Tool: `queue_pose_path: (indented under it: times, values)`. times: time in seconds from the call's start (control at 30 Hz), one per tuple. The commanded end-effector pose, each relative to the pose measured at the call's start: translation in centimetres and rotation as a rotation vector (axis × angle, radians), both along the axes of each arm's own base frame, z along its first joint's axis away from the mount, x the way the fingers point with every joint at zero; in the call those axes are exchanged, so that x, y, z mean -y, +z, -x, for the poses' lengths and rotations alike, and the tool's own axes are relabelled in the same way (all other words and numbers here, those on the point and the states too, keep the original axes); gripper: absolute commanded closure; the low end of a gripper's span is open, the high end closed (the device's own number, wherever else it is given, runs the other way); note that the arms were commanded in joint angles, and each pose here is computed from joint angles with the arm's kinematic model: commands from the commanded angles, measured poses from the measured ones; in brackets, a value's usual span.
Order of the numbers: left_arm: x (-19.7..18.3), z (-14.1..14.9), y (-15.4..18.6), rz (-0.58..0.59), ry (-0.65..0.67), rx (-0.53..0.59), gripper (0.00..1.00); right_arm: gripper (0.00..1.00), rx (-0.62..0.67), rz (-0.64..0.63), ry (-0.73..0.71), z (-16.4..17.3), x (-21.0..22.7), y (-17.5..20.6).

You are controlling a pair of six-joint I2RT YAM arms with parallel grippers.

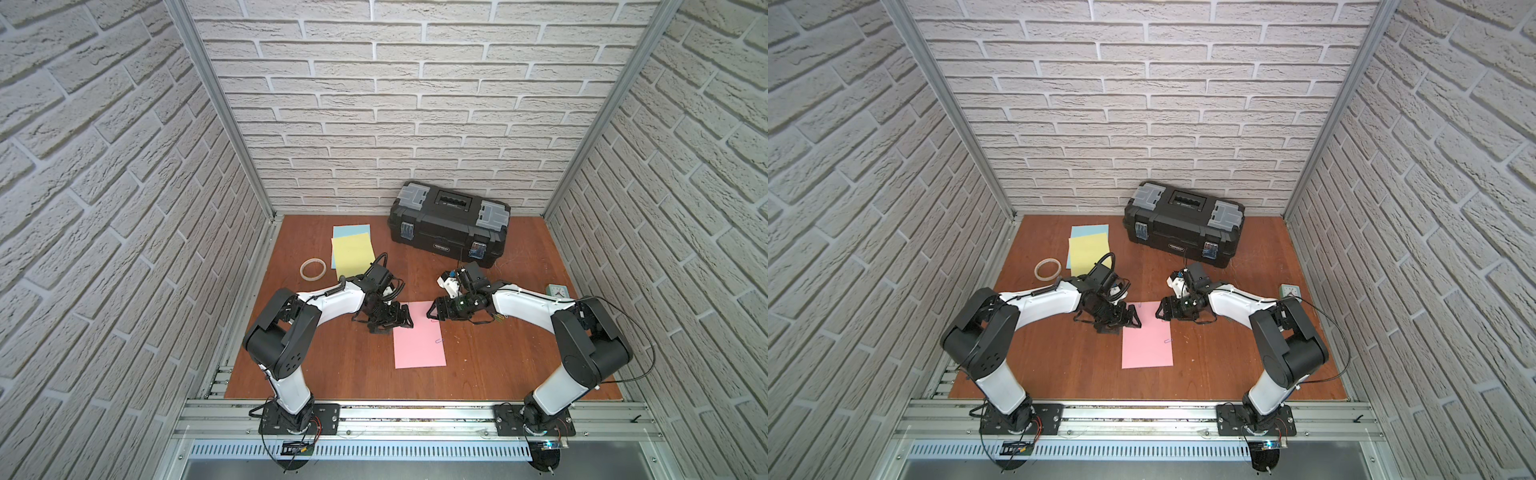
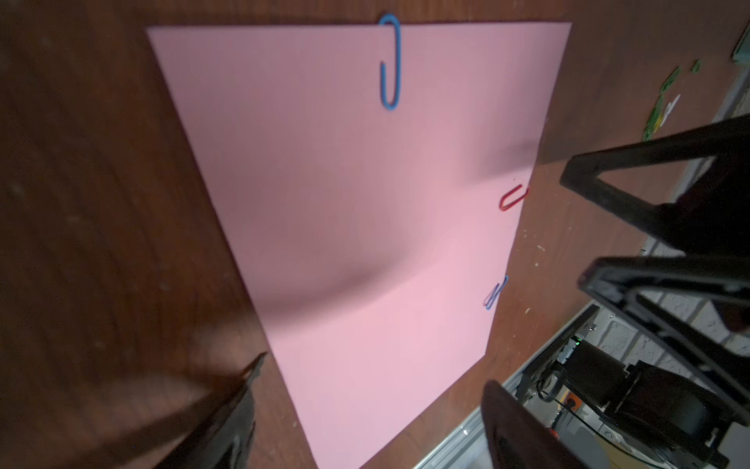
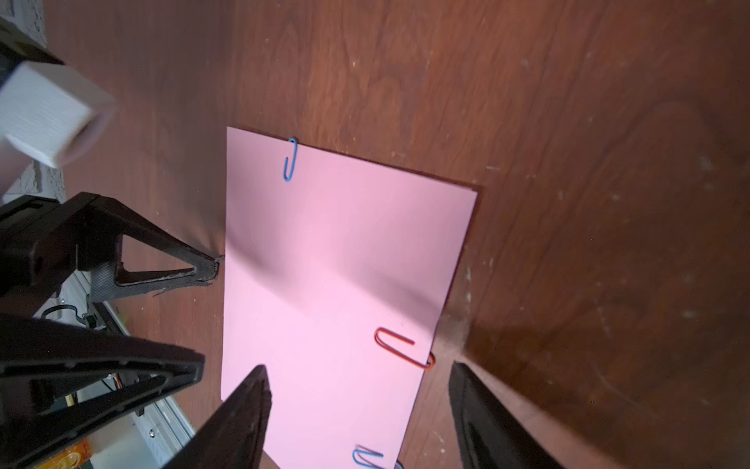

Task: Unclip the paperclips from the documents
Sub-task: Move the document to the center of the board, then pick up the document from the center of the board.

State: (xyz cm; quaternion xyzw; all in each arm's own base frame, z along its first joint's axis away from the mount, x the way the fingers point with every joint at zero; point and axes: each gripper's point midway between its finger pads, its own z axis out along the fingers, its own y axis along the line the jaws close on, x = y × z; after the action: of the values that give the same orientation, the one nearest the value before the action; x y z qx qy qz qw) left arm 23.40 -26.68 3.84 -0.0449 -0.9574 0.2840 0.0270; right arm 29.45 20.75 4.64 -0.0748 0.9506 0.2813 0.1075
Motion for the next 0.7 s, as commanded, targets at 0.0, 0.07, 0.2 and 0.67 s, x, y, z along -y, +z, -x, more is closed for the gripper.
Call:
queue_pose_path:
  times: [0.0,0.07,0.2,0.67]
  values:
    - [-3.1,0.8,-2.0,-0.146,0.021,-0.028,0.13,0.29,0.020,0.008,0.014,0.0,0.2,1.0]
    - [-3.2,0.4,-2.0,-0.149,0.027,-0.017,0.13,0.30,-0.001,0.005,0.012,0.6,0.3,0.4]
    - [-3.1,-0.3,-2.1,-0.139,0.030,-0.009,0.15,0.30,-0.034,0.007,0.005,1.8,0.6,-0.6]
    - [-1.0,-1.0,-2.9,-0.100,-0.006,-0.036,0.21,0.30,-0.104,-0.001,0.038,3.9,-0.7,-2.1]
